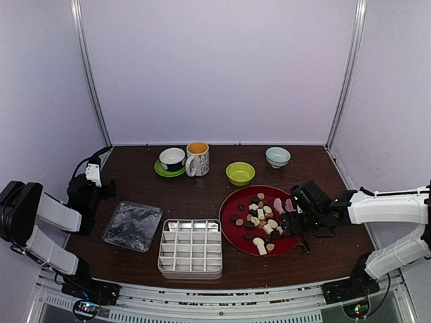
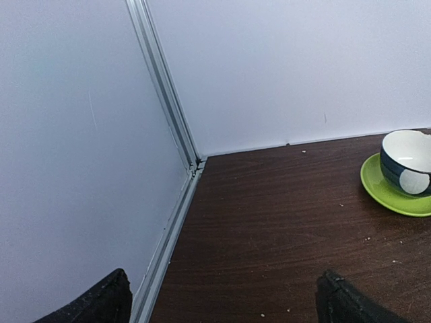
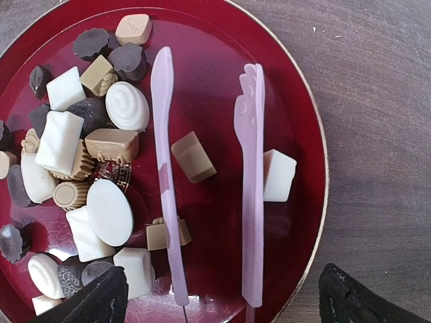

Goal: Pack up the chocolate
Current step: Move the clamp to the plate.

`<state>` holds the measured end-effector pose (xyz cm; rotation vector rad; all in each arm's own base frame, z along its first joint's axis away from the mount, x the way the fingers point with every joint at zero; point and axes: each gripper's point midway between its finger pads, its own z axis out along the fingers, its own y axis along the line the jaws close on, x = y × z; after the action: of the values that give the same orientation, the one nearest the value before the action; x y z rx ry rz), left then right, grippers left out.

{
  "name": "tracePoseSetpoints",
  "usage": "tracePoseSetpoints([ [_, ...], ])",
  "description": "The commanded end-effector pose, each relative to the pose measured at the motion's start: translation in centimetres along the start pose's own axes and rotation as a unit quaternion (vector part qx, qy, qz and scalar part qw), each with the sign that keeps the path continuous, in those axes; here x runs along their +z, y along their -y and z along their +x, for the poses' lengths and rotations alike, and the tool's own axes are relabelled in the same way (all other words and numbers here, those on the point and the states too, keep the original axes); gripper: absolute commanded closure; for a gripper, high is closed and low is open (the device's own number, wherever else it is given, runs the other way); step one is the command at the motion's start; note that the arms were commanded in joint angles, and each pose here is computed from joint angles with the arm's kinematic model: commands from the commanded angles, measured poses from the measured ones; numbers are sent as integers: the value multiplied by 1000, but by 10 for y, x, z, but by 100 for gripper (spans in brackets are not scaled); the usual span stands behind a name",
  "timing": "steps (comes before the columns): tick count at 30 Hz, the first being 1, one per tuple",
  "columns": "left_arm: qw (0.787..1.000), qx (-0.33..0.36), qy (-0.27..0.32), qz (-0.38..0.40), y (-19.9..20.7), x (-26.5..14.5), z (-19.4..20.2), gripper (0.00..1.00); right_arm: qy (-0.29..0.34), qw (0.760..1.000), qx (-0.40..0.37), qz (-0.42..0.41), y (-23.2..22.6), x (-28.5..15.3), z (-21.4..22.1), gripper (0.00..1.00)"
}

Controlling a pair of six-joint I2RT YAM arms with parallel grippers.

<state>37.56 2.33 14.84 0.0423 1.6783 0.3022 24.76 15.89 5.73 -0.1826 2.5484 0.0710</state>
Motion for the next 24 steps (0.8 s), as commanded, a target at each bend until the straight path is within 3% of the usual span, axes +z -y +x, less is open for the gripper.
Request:
tracePoseSetpoints([
  [1, 1000, -5, 18, -12, -7, 3, -12, 2, 23, 1000, 2, 8, 2, -13, -16, 0],
  [12, 1000, -5, 18, -12, -7, 3, -12, 2, 63, 998, 5, 5, 5, -37, -37, 0],
  [17, 1000, -5, 18, -11, -6, 3, -12, 2, 84, 996, 12, 0, -1, -44, -45, 6],
  [21, 1000, -5, 18, -12, -7, 3, -12, 2, 116, 993, -29, 8, -19, -50, -45, 0],
  [24, 1000, -5, 18, -11, -6, 3, -12, 2, 90, 995, -39, 16, -25, -48, -36, 0],
])
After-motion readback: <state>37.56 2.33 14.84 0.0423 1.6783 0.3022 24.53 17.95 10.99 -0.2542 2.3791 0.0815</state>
